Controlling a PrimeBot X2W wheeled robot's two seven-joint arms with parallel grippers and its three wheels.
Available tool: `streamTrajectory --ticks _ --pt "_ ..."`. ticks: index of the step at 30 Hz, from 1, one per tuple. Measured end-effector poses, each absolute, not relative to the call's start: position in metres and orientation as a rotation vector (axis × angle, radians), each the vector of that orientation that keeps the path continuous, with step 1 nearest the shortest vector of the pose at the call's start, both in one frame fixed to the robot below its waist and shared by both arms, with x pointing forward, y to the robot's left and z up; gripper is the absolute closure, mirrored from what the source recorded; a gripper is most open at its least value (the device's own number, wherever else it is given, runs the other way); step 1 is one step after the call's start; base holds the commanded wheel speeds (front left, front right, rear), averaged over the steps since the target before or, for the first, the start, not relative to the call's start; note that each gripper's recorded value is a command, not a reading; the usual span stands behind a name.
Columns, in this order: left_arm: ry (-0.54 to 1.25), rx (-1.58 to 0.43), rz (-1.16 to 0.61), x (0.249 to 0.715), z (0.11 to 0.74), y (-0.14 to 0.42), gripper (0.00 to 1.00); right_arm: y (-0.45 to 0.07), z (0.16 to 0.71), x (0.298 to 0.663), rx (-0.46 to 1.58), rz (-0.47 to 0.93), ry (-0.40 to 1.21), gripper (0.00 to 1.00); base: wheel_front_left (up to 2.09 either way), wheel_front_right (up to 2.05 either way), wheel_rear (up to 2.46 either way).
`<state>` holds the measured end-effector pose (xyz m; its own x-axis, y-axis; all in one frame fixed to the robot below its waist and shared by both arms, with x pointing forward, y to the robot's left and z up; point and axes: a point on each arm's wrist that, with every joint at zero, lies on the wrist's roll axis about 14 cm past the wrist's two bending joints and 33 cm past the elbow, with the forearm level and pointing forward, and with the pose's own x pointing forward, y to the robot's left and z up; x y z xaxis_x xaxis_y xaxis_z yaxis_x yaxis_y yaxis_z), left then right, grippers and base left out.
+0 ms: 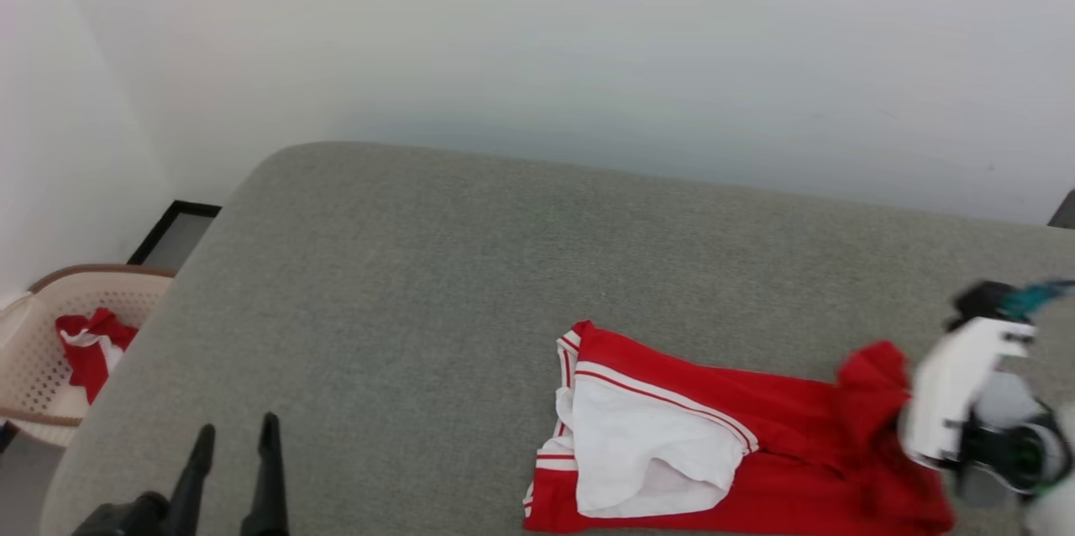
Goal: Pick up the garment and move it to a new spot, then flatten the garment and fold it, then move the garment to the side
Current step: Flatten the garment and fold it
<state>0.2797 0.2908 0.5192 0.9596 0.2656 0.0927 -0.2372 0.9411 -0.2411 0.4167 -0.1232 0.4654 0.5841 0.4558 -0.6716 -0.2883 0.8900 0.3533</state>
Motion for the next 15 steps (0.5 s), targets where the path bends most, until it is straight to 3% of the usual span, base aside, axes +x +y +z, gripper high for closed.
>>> streamTrajectory --ticks 15 --pt "-0.126 -0.265 0.277 0.269 0.516 0.291 0.00 0.018 0.463 0.415 0.143 0.663 0.828 1.00 0.00 0.00 0.00"
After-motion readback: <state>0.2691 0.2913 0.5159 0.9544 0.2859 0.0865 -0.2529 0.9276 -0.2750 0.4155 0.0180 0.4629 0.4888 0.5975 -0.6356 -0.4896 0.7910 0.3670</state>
